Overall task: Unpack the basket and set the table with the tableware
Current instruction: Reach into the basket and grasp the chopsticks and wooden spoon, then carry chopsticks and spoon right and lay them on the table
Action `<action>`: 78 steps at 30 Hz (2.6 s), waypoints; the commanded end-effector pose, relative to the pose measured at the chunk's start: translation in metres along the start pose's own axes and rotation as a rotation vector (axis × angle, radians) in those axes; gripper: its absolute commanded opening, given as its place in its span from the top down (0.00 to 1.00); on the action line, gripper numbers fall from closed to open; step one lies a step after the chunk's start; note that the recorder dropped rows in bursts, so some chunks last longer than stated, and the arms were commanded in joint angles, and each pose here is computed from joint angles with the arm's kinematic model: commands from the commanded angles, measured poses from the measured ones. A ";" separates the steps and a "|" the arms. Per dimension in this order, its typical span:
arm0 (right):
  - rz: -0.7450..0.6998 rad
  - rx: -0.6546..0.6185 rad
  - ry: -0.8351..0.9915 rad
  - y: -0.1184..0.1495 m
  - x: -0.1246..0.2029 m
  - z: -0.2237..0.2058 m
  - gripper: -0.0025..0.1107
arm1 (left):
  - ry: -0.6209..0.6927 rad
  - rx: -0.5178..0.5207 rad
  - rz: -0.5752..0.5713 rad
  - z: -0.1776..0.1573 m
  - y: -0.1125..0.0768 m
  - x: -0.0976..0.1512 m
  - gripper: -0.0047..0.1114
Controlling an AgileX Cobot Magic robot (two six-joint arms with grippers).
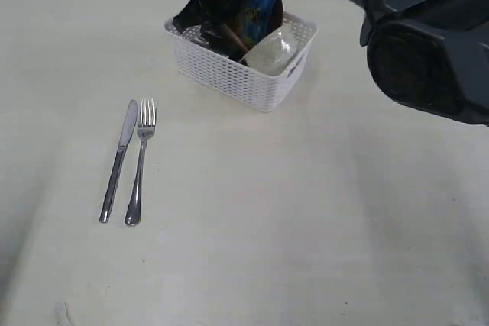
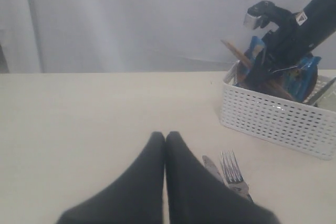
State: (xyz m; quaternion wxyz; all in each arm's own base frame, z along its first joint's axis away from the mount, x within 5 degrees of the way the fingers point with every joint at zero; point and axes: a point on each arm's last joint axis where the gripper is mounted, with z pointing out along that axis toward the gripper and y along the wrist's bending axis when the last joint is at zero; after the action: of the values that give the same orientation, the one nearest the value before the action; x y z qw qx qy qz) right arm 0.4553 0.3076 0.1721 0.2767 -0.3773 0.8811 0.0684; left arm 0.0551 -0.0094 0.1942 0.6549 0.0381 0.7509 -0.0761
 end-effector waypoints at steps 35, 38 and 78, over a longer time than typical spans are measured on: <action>-0.001 0.042 -0.139 -0.008 -0.039 -0.119 0.98 | -0.007 0.002 -0.004 0.000 0.000 0.000 0.96; -0.003 0.041 -0.136 -0.008 -0.039 -0.121 0.98 | -0.007 0.002 -0.004 0.000 0.000 0.000 0.96; 0.883 0.103 0.334 -0.165 0.237 -0.123 0.98 | -0.007 0.002 -0.004 0.000 0.000 0.000 0.96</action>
State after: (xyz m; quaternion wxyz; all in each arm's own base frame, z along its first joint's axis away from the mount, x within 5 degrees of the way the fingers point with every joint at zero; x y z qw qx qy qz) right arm 0.3883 0.0004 0.1709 0.0731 0.0330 0.9948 0.0634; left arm 0.0551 -0.0094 0.1942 0.6549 0.0381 0.7509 -0.0761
